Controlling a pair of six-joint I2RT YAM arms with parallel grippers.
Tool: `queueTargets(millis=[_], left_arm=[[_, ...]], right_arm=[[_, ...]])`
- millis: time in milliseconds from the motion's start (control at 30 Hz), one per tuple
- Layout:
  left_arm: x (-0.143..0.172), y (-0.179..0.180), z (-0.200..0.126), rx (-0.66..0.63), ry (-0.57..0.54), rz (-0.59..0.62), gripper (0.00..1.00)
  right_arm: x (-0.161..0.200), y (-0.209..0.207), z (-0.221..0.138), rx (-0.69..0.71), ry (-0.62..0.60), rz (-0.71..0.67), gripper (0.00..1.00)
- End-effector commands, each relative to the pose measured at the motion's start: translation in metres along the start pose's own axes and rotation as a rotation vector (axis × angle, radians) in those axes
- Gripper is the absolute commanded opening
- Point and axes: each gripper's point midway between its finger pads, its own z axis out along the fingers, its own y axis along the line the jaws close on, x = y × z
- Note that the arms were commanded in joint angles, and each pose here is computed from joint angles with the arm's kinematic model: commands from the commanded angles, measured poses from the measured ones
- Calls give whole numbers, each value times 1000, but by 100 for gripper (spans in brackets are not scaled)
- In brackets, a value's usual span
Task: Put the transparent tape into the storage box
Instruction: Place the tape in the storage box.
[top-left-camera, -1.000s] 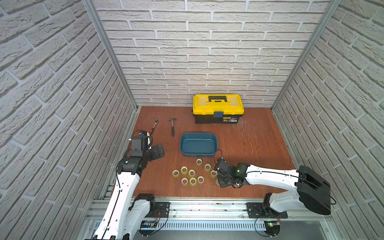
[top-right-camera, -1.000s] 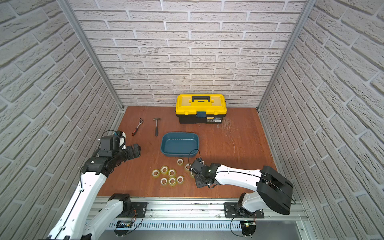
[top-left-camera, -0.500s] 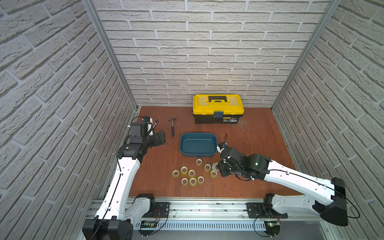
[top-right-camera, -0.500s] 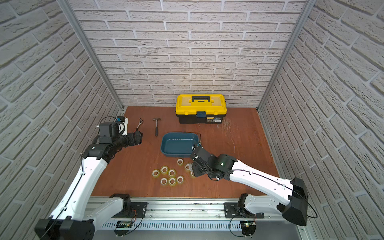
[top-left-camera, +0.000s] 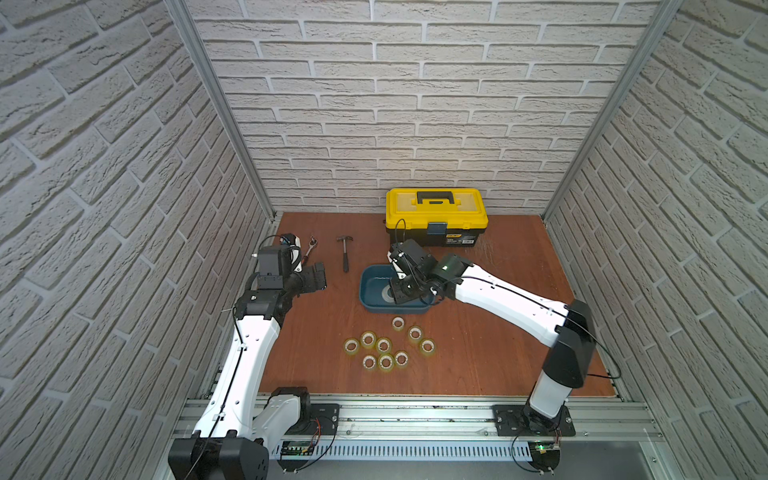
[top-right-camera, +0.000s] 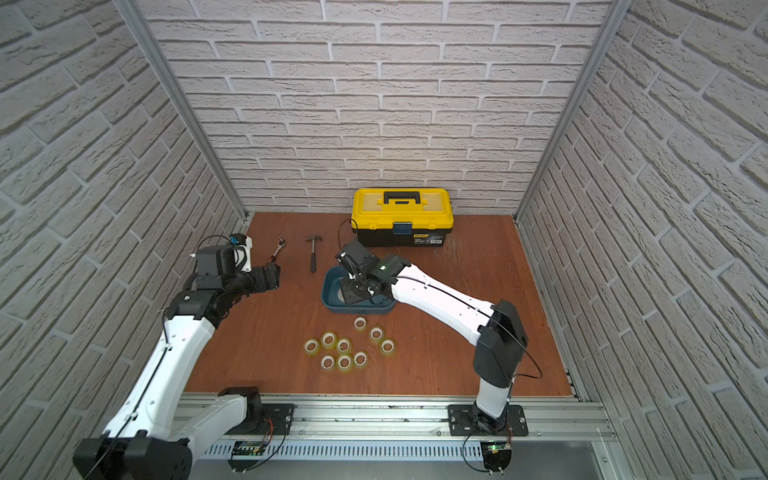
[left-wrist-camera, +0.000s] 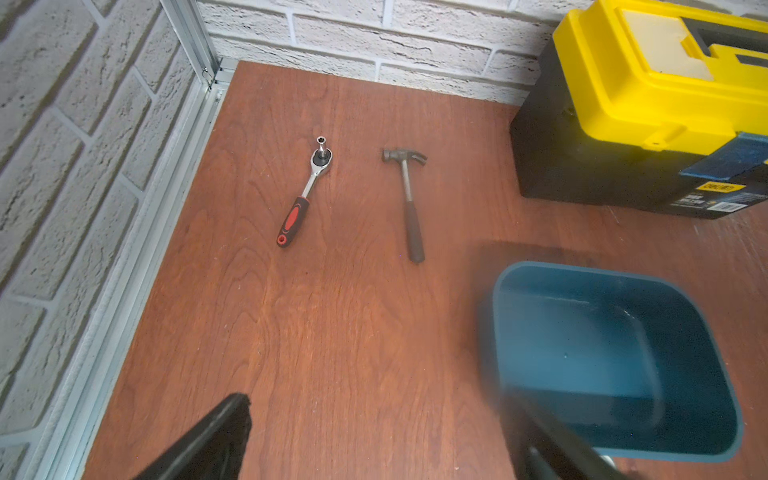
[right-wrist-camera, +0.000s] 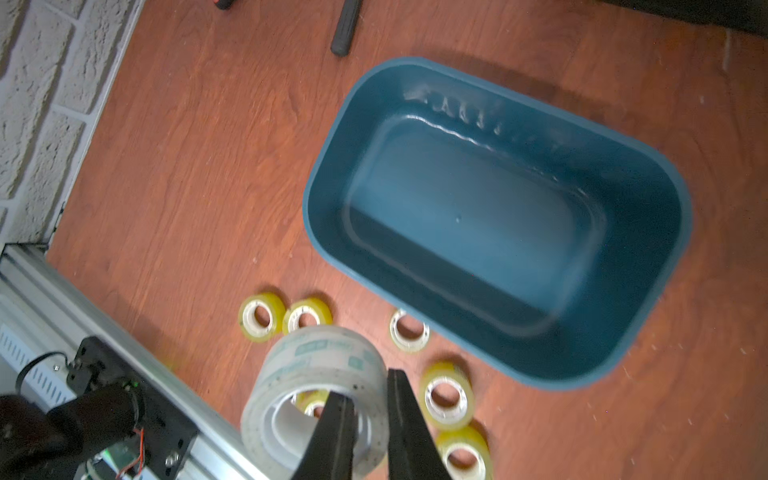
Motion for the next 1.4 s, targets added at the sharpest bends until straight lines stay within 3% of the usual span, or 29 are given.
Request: queueTargets(millis=[0,300,667,733,800,967,1100,1367], left_arm=[[-1,3,1,-10,-20,10,98],[-1,-4,3,28,-18,9,98],[1,-8,5,49,-6,8,98],[0,-8,5,54,-6,7,98],[1,-9,6,58,-4,7,98],[2,-9,7,61,4,8,98],[2,-9,8,61,5,8,98],[0,-16,7,83,-7,27,98]], right_arm=[[-15,3,29,-38,48,-15,3],[-32,-23,114,36,102,47,3],[-47,-33,156,52,79,120,3],[-51,-33,157,53,66,125,5],[-55,-31,155,44,52,128,22],[-66,-21,146,-5,18,141,44],[-76,-16,125,-21,-17,135,48],[-81,7,59,-91,-93,56,48]])
